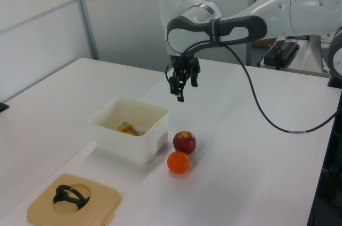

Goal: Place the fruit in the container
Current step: 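Lower the gripper onto the red apple and close it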

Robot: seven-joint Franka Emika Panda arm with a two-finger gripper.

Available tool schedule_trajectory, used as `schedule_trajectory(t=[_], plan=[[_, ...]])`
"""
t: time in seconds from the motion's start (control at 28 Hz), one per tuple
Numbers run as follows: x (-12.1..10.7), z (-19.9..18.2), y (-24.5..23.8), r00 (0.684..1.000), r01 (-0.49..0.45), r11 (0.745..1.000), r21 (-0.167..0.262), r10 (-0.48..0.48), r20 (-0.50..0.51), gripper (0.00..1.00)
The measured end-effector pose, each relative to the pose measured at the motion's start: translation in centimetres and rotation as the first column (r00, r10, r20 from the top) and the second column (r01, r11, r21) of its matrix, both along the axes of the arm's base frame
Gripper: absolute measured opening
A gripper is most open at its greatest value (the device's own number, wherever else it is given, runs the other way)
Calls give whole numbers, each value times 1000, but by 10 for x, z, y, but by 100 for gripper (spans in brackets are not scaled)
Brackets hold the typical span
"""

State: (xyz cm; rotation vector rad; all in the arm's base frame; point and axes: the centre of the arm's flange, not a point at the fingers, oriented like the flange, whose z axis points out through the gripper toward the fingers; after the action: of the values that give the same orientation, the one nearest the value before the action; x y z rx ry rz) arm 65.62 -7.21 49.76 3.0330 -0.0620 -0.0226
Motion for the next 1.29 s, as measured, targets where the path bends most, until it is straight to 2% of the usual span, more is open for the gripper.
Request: schedule_trajectory(t=[0.29, 0.46, 0.71, 0.96, 1.29], plan=[[-15, -14, 10, 1000, -20, 1000, 4, 20, -16, 100], [-21, -37, 25, 999, -48, 999, 8, 48, -22, 100], [-23, -72, 48, 996, -93, 996, 11, 93, 6, 100], [-25, -99, 61, 993, -115, 993, 16, 116, -24, 100], [-14, -136, 62, 992, -122, 992, 20, 123, -21, 100]])
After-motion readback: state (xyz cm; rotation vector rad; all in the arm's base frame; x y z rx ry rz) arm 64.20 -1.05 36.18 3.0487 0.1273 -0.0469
